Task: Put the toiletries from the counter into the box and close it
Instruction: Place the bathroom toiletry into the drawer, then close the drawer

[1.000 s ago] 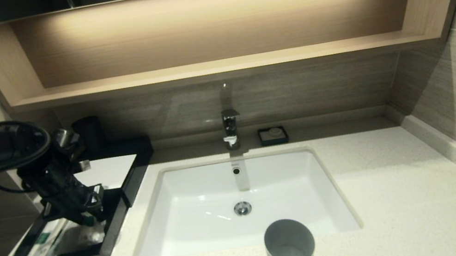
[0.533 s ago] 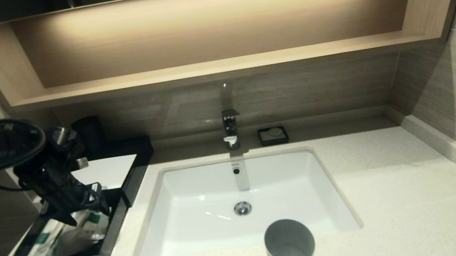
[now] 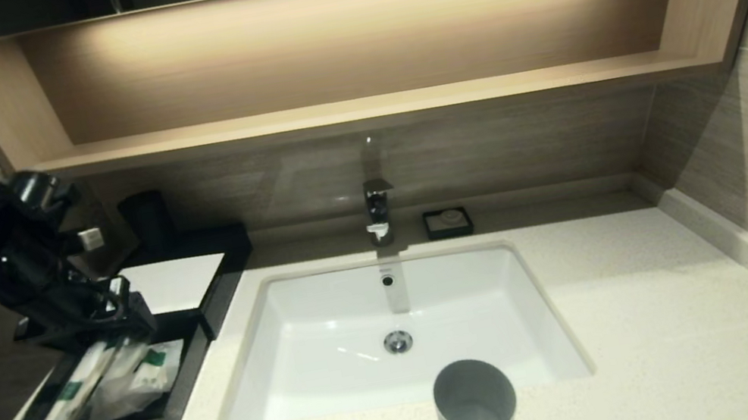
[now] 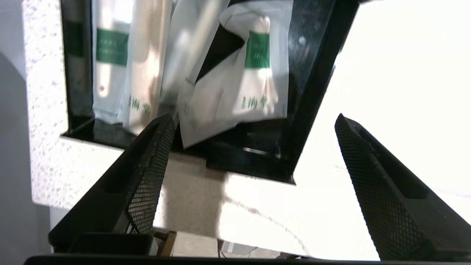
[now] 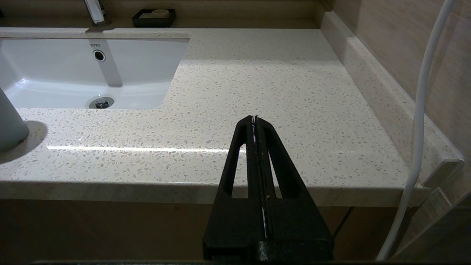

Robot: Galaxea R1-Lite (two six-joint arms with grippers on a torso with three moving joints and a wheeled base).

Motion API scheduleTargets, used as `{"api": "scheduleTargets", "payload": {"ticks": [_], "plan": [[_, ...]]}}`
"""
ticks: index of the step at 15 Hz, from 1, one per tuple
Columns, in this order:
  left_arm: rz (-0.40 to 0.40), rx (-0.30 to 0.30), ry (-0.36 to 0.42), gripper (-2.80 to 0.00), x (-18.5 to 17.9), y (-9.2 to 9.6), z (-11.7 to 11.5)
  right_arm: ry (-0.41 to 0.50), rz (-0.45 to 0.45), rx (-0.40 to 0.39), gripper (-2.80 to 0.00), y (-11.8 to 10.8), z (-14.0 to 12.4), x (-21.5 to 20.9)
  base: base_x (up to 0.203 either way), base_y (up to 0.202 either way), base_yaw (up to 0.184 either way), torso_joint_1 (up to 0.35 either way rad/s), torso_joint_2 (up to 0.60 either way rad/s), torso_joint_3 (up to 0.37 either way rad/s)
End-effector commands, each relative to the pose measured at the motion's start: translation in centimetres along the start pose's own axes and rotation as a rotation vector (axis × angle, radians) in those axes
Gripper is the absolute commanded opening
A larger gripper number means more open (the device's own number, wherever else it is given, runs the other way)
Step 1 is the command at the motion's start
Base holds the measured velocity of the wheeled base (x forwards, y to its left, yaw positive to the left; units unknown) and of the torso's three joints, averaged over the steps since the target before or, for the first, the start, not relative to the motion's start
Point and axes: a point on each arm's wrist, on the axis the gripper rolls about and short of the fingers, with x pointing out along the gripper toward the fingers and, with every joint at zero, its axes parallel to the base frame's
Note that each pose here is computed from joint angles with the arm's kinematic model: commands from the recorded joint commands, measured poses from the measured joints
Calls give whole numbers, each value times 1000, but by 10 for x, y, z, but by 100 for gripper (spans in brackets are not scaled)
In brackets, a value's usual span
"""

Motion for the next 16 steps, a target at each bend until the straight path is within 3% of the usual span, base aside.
{"api": "scheduleTargets", "payload": {"ticks": [1,2,10,16], "plan": [[-4,-6,-53,-90,-33,2,-16,1,0,0,-280,0,0,0,0,0,0,0,0,0],[-4,0,-43,-280,-36,3,-23,1,0,0,-280,0,0,0,0,0,0,0,0,0],[-15,71,131,-280,-19,10,-76,1,0,0,-280,0,0,0,0,0,0,0,0,0],[-43,67,212,-280,-4,10,-88,1,0,0,-280,0,0,0,0,0,0,0,0,0]]}}
